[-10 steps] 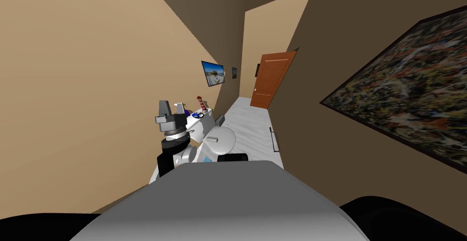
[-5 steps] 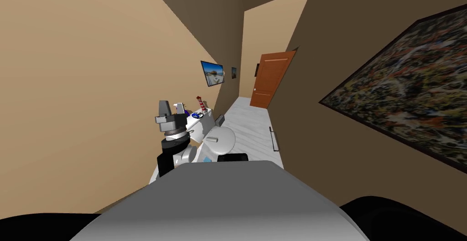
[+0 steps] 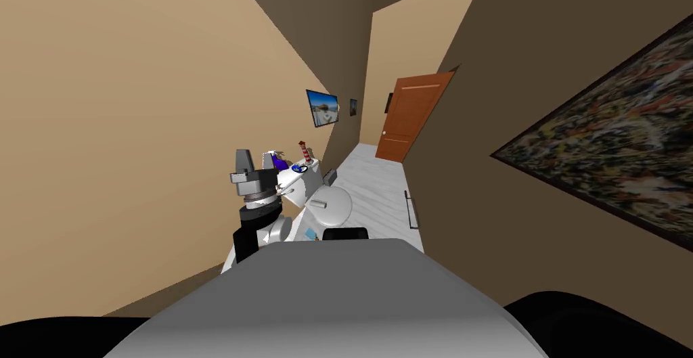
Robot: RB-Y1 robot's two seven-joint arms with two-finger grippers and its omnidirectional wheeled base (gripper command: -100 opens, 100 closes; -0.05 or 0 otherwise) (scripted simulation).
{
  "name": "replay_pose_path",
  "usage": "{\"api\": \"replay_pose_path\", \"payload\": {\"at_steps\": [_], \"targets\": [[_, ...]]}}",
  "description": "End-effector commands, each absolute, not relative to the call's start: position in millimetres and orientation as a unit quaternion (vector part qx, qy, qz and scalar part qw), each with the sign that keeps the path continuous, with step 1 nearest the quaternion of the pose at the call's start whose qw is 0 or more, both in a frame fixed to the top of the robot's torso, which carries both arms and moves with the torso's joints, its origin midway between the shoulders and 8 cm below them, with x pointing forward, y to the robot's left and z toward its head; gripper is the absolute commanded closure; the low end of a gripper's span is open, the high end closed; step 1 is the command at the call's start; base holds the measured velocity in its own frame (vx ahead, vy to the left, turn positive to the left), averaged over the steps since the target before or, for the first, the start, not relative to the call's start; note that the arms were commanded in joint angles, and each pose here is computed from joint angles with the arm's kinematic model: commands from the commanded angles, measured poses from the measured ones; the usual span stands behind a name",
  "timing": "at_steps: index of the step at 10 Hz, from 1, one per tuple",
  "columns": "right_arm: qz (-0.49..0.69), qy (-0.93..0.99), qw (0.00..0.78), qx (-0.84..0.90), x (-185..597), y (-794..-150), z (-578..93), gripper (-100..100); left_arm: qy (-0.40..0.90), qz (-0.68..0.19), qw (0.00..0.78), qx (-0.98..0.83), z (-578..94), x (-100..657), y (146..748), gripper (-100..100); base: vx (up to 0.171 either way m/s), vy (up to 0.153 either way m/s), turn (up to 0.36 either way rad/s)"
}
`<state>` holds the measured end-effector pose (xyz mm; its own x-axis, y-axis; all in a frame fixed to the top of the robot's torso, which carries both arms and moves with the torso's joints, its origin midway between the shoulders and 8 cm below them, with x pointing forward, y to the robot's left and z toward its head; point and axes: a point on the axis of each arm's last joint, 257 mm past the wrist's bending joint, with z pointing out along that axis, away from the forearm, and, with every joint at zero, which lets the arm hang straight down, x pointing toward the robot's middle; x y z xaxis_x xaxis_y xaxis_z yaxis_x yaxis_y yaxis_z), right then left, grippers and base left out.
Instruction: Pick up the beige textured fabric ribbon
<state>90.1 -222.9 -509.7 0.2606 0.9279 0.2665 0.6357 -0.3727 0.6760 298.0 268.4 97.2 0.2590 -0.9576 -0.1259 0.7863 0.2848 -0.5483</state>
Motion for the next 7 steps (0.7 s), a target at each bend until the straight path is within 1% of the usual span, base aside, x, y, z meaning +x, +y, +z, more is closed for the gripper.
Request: {"api": "replay_pose_path", "payload": {"at_steps": [1, 2, 4, 5, 7], "targets": [[0.333, 0.517, 0.226, 0.756, 94, -233, -505, -100, 0.223, -0.566, 0.770, -0.192, 97, 298, 268, 0, -0.108, 0.023, 0.325], [0.337, 0.521, 0.227, 0.751, 97, -241, -501, -100, 0.223, -0.566, 0.770, -0.192, 97, 298, 268, 0, -0.100, 0.038, 0.313], [0.348, 0.528, 0.228, 0.740, 105, -255, -493, -100, 0.223, -0.566, 0.770, -0.192, 97, 298, 268, 0, -0.101, 0.058, 0.426], [0.346, 0.533, 0.227, 0.738, 103, -259, -493, -100, 0.223, -0.566, 0.770, -0.192, 97, 298, 268, 0, -0.084, 0.052, 0.144], [0.358, 0.541, 0.228, 0.726, 112, -273, -483, -100, 0.223, -0.566, 0.770, -0.192, 97, 298, 268, 0, -0.108, 0.067, 0.385]]}}
